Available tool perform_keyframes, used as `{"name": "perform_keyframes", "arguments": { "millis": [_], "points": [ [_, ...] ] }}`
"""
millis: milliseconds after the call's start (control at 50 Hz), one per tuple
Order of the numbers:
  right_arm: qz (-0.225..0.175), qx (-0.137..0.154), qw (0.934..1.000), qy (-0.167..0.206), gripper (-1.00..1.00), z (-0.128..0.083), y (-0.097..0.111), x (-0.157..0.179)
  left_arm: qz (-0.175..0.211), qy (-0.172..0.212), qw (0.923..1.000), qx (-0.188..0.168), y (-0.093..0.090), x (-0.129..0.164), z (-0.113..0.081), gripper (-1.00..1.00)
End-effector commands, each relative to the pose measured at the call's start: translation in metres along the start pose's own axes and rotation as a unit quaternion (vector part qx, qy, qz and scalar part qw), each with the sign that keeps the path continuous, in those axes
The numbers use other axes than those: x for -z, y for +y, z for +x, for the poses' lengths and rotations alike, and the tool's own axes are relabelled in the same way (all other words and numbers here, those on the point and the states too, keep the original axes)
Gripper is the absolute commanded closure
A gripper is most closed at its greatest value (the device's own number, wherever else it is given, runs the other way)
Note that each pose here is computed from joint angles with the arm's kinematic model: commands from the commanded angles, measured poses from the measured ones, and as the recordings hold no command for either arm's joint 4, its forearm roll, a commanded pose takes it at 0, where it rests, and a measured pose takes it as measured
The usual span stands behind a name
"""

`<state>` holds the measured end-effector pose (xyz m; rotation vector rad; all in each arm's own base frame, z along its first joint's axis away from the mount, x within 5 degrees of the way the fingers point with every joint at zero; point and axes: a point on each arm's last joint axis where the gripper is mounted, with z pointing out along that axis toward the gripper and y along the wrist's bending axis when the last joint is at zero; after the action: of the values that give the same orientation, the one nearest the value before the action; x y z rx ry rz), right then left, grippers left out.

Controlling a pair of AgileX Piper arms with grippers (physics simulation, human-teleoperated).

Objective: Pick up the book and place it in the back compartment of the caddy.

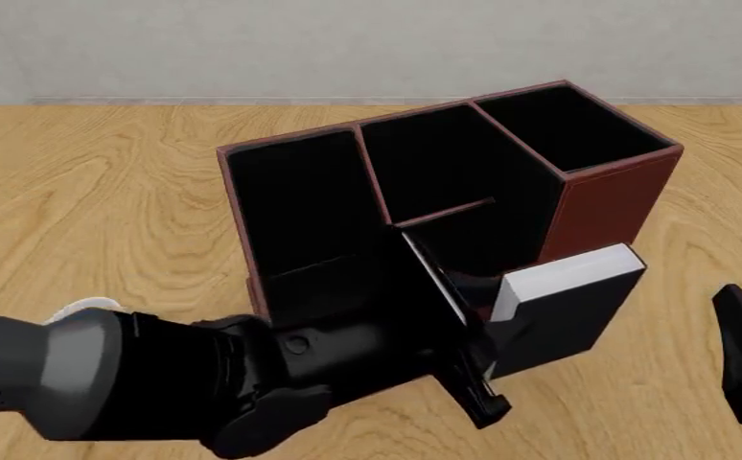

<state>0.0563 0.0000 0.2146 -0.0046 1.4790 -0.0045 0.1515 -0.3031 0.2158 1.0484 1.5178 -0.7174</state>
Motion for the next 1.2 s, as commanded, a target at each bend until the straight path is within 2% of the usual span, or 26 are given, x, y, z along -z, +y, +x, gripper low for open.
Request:
{"name": "perform_keyframes", "arguments": {
  "millis": [20,200,420,460,640,740,1000,1060,1200],
  "points": [
    [0.000,0.000,1.0000,0.000,-1.00,0.000,0.000,0.000,-0.005,-0.026,0.9995,-0.016,0.003,0.024,-0.020,1.00],
    [0.000,0.000,1.0000,0.000,-1.00,0.000,0.000,0.000,-0.016,-0.033,0.9991,-0.020,0.010,0.045,-0.035,1.00],
    [0.000,0.000,1.0000,0.000,-1.00,0.000,0.000,0.000,-0.051,-0.051,0.9970,-0.025,0.031,0.068,-0.055,1.00],
    [0.000,0.000,1.0000,0.000,-1.00,0.000,0.000,0.000,-0.068,-0.060,0.9954,-0.031,0.039,0.075,-0.057,1.00],
    [0.000,0.000,1.0000,0.000,-1.00,0.000,0.000,0.000,-0.066,-0.059,0.9955,-0.036,0.038,0.077,-0.063,1.00],
    [0.000,0.000,1.0000,0.000,-1.00,0.000,0.000,0.000,-0.075,-0.060,0.9945,-0.040,0.044,0.081,-0.071,1.00],
    [0.000,0.000,1.0000,0.000,-1.00,0.000,0.000,0.000,-0.087,-0.046,0.9941,-0.045,0.052,0.073,-0.063,1.00],
    [0.000,0.000,1.0000,0.000,-1.00,0.000,0.000,0.000,-0.101,-0.040,0.9923,-0.060,0.059,0.069,-0.055,1.00],
    [0.000,0.000,1.0000,0.000,-1.00,0.000,0.000,0.000,-0.105,-0.033,0.9920,-0.060,0.063,0.057,-0.044,1.00]
  ]
}}
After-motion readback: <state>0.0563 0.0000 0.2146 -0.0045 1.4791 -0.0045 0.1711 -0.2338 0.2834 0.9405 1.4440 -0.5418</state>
